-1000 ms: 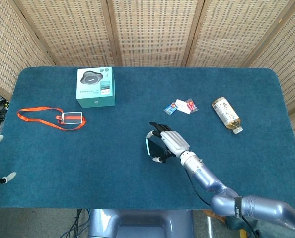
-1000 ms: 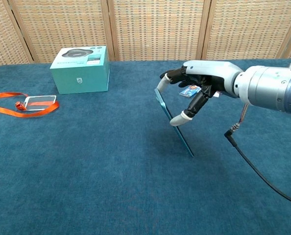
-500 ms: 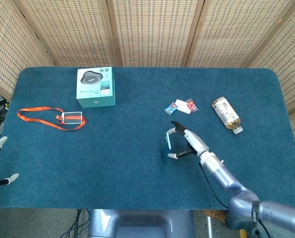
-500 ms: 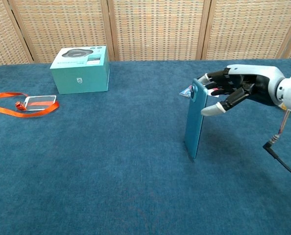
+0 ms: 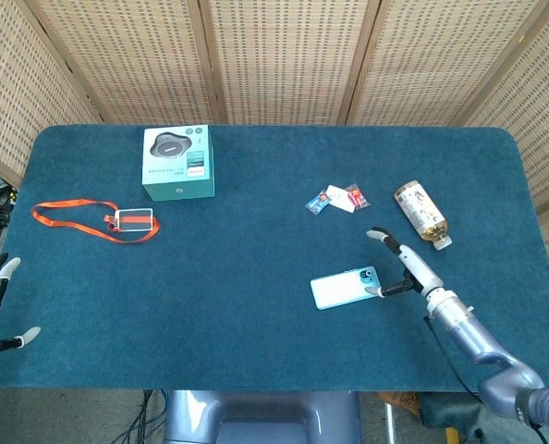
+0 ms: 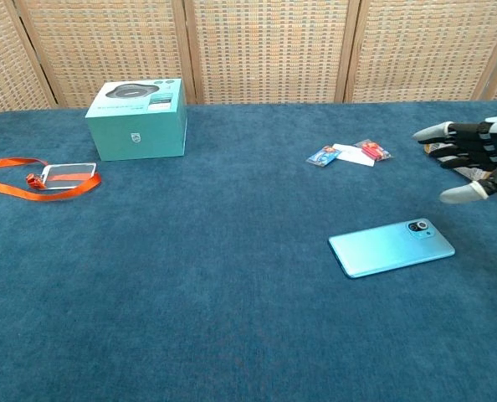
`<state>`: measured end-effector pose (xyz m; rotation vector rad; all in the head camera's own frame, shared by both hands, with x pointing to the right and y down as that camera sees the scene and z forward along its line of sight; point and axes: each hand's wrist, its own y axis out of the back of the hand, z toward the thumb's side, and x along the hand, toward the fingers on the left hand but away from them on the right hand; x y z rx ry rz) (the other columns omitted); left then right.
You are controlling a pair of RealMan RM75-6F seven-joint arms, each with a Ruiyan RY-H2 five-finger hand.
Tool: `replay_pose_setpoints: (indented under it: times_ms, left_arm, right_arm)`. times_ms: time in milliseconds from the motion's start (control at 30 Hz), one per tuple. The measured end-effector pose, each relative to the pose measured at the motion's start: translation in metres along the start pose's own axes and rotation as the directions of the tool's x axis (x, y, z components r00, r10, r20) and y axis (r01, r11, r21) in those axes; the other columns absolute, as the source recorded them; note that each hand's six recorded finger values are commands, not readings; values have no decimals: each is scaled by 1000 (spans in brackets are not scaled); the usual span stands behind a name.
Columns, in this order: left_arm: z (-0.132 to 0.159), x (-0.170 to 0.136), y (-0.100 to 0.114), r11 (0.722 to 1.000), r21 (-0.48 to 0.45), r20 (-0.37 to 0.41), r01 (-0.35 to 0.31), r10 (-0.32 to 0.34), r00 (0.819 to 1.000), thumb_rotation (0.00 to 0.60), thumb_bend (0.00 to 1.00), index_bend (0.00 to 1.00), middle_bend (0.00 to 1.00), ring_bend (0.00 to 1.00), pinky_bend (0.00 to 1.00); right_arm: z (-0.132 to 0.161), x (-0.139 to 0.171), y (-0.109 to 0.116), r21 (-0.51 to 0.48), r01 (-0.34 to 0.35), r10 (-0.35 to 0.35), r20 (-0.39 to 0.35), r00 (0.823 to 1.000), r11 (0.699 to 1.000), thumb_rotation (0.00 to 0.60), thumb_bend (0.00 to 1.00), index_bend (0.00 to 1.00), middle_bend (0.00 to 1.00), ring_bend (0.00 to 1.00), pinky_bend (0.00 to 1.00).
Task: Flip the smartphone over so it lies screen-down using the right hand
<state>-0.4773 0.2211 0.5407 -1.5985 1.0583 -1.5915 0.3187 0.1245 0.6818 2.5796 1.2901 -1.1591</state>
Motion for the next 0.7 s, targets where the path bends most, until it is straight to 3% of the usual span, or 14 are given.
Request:
replay_pose_setpoints:
  times_ms: [167, 267, 367, 433, 567, 700]
  left_arm:
    - [1, -4, 3, 1000, -2, 8, -16, 16, 1000, 600, 0, 0, 0, 0, 0]
    - [2, -6, 7, 999, 4, 14, -38, 38, 999, 600, 0, 0, 0, 0, 0]
    - [3, -9, 11, 997, 19, 17, -73, 73, 997, 600, 0, 0, 0, 0, 0]
    - [4, -10, 13, 995, 23, 22, -98, 98, 995, 600, 0, 0, 0, 0, 0]
    - [6, -14, 16, 992, 7, 48, -128, 127, 991, 600, 0, 0, 0, 0, 0]
    - [7, -20, 17, 991, -8, 67, -134, 134, 989, 600, 0, 0, 0, 0, 0]
  right_arm:
    - [1, 22, 22, 93, 39, -35, -50, 998, 995, 600, 16, 0, 0, 0, 0]
    - [0, 34, 30, 186, 64, -53, -63, 997, 980, 600, 0, 0, 0, 0, 0]
    - [1, 48, 38, 331, 110, -87, -82, 993, 937, 600, 0, 0, 0, 0, 0]
    - [2, 61, 42, 439, 151, -120, -98, 988, 886, 600, 0, 0, 0, 0, 0]
    - [6, 93, 48, 623, 239, -204, -129, 970, 745, 600, 0, 0, 0, 0, 0]
    - [12, 131, 51, 713, 314, -307, -145, 941, 627, 600, 0, 0, 0, 0, 0]
